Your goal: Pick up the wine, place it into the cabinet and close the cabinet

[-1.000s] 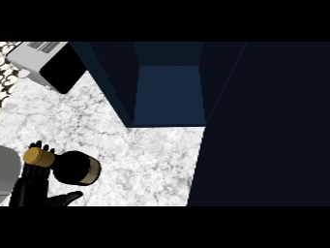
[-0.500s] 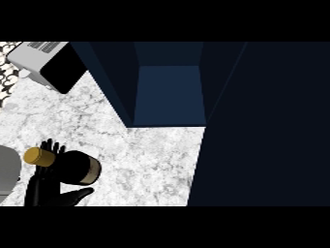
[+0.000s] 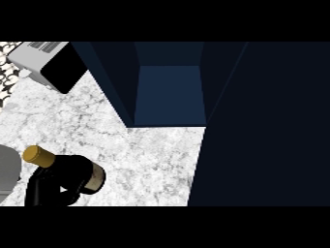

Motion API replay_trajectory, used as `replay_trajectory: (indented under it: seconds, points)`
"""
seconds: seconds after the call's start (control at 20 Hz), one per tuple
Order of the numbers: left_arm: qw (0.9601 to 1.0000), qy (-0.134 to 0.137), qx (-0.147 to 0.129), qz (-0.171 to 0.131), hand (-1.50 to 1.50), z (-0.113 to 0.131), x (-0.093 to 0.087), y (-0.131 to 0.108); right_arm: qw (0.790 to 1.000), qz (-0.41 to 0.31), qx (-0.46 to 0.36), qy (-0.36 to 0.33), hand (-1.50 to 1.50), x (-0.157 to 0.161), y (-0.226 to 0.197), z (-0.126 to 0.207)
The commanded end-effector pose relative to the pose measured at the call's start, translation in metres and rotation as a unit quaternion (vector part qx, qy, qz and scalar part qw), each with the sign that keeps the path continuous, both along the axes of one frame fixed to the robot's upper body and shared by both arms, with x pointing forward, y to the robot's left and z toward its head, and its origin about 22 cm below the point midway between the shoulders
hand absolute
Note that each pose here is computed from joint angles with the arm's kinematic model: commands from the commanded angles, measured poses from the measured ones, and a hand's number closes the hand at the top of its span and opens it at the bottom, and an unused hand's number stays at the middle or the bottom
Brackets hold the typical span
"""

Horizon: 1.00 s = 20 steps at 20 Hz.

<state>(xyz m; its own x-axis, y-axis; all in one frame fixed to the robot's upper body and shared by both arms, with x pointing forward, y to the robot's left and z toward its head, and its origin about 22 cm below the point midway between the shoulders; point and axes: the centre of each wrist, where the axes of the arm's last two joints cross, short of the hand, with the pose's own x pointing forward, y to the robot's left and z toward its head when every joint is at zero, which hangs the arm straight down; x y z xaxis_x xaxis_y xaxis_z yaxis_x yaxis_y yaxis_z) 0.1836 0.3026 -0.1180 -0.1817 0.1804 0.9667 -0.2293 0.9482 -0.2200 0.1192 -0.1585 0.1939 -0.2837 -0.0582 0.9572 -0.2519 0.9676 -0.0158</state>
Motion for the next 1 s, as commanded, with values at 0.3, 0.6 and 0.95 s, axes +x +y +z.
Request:
replay_trajectory:
  seconds: [0.3, 0.6, 0.95]
  points:
    - [0.9981, -0.027, 0.044, -0.033, 1.5, -0.002, -0.003, -0.006, 0.999, 0.003, 0.026, -0.037, -1.5, -0.038, -0.016, 0.018]
    - [0.9838, -0.02, 0.04, -0.173, 1.5, 0.005, 0.031, -0.019, 0.999, -0.002, 0.022, -0.045, -1.5, -0.022, -0.013, 0.014]
    - [0.9753, -0.03, 0.006, -0.219, 1.5, 0.013, 0.031, -0.05, 0.998, -0.013, 0.028, -0.047, -1.5, -0.036, -0.022, 0.018]
